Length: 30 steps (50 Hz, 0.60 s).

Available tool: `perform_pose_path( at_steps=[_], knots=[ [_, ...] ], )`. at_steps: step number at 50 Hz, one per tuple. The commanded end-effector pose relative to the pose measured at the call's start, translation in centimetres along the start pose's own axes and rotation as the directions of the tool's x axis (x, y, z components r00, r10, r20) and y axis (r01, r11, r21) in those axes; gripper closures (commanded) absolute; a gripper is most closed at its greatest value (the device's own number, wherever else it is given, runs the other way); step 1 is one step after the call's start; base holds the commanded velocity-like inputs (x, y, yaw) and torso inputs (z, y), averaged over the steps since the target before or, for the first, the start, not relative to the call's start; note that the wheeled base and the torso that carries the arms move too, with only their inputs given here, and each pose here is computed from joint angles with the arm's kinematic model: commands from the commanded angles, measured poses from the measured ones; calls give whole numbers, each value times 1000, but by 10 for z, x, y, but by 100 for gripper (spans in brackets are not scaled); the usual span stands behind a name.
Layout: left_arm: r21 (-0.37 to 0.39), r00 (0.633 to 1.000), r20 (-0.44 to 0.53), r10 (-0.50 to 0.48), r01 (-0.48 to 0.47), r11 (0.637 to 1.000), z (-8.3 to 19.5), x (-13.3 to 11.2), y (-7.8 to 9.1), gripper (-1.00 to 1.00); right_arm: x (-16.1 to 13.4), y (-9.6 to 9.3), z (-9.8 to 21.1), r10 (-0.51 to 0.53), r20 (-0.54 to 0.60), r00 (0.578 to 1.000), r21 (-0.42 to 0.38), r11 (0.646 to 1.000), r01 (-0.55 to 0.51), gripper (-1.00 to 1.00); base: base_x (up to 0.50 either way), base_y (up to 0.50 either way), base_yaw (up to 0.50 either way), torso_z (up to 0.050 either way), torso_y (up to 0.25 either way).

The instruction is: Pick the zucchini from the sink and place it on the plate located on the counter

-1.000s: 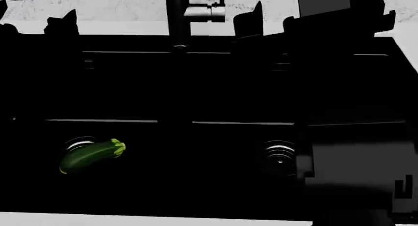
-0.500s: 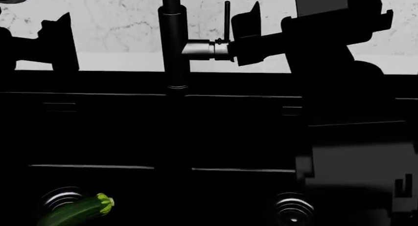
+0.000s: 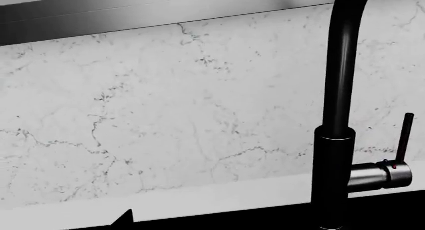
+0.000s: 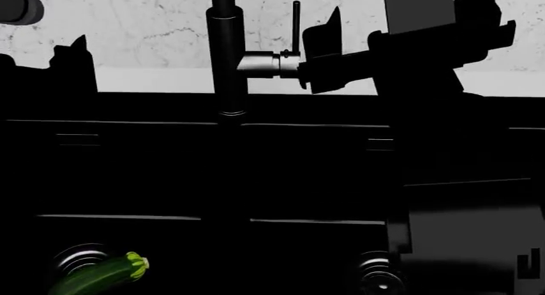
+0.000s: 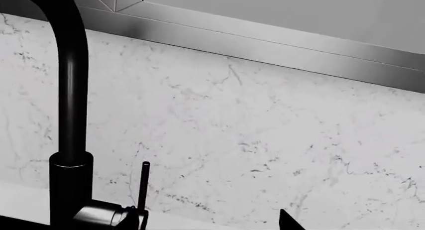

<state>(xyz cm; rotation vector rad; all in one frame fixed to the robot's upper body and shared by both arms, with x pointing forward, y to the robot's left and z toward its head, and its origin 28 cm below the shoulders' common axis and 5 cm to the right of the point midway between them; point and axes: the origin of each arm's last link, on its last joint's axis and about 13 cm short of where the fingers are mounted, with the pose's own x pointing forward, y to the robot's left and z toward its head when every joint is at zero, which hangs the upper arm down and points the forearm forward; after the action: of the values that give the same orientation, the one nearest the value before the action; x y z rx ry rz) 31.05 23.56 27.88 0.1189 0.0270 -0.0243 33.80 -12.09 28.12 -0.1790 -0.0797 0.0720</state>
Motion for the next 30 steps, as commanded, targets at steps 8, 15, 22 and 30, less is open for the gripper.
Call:
perform_pose_path(
  at_steps=[8, 15, 22, 30],
  knots=[
    [5, 1000, 8, 28, -28, 1000, -2, -1, 0, -100, -3, 1, -1, 2, 9, 1000, -8, 1000, -2, -100, 0, 0, 0, 0, 0],
    [19, 1000, 29, -2, 1, 1000, 1, -4, -3, -100, -2, 1, -1, 9, 9, 1000, -5, 1000, -9, -100, 0, 0, 0, 0, -107],
    [7, 999, 30, -13, 13, 1000, 3, -4, -3, -100, -3, -1, 0, 4, 12, 1000, 1, 1000, -4, -100, 0, 0, 0, 0, -250],
    [6, 1000, 27, -15, 15, 1000, 4, -4, -3, -100, -3, 0, 0, 9, 13, 1000, 2, 1000, -9, -100, -1, 0, 0, 0, -250]
  ],
)
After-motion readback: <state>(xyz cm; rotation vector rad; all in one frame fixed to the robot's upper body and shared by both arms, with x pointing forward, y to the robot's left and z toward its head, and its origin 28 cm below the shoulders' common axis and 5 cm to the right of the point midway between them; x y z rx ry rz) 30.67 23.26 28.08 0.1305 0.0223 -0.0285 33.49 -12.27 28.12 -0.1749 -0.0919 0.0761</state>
